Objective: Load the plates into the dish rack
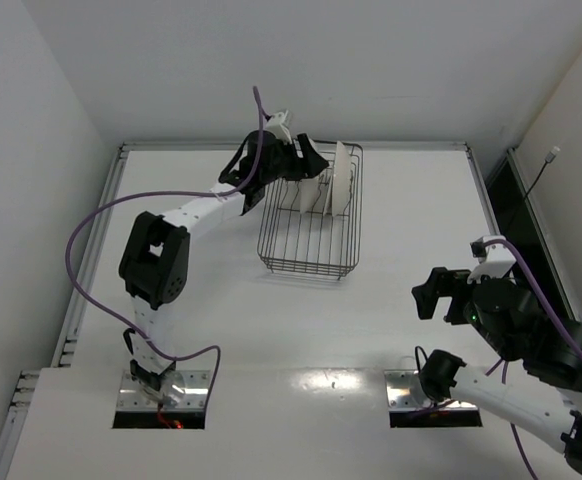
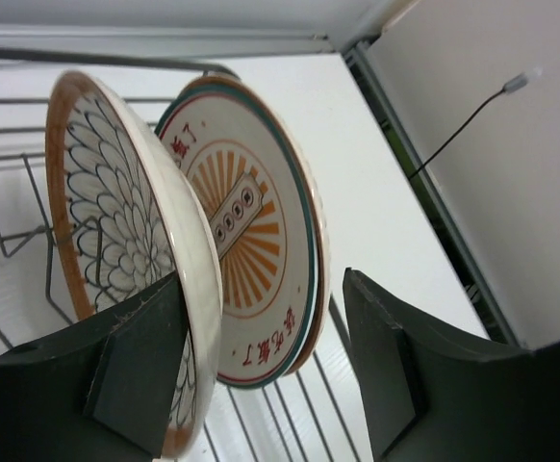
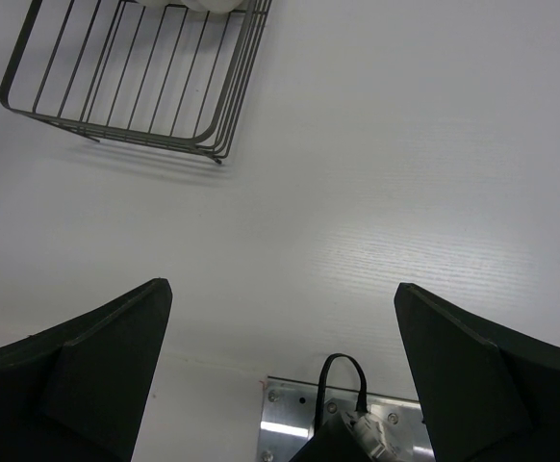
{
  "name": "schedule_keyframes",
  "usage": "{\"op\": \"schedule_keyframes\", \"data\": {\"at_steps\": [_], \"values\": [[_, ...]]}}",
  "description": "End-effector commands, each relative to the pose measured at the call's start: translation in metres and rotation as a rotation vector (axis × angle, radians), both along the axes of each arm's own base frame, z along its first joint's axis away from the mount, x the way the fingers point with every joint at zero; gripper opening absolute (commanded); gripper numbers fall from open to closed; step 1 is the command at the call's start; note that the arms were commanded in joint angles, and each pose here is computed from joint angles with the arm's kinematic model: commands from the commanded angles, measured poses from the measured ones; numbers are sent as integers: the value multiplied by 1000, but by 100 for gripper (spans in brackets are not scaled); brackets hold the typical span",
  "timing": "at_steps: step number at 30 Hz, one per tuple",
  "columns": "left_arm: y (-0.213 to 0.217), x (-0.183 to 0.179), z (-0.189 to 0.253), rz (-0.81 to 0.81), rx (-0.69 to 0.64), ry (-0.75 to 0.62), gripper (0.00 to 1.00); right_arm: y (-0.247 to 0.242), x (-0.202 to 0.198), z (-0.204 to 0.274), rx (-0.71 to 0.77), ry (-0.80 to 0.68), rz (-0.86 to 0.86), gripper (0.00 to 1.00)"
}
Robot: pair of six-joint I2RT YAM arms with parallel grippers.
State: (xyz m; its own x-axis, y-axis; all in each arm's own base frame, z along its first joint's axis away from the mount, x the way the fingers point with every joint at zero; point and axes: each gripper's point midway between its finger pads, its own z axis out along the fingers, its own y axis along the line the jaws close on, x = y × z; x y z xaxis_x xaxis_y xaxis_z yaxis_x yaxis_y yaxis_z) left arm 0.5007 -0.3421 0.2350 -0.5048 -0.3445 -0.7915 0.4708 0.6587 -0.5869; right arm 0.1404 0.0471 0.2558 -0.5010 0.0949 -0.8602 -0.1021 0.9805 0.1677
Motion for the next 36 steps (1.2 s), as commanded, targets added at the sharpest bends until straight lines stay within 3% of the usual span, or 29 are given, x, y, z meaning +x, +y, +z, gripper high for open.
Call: {"op": "schedule_keyframes", "data": {"at_steps": [1,9,17,22,25,28,31,32,33,34,35,36], "values": [[-6,-23,37,-59,51,-98,61,6,5,3,9,-13,8,99],[32,-29,29,15,101,-81,61,6,5,3,9,-13,8,99],[72,-37,51,106,162,-134,61,6,5,3,9,-13,8,99],[134,-58,75,361,232,-149,61,7,6,2,1,-7,8,99],[158,-70,73,459,309,-86,61,15,5,2,-6,24,35,99],[179,-79,98,511,391,-113,61,24,3,-2,-14,66,71,99],[187,-106,108,541,375,-148,61,32,1,-3,-8,82,106,99],[190,-112,125,599,310,-223,61,32,1,-3,-8,81,106,99],[189,-140,107,560,310,-268,62,30,0,-2,1,73,106,99],[188,-149,105,546,276,-297,71,30,0,-2,2,73,106,99],[189,-154,105,544,238,-308,85,29,-1,4,17,59,107,99],[191,-158,107,543,240,-306,85,28,-2,10,36,43,107,99]]}}
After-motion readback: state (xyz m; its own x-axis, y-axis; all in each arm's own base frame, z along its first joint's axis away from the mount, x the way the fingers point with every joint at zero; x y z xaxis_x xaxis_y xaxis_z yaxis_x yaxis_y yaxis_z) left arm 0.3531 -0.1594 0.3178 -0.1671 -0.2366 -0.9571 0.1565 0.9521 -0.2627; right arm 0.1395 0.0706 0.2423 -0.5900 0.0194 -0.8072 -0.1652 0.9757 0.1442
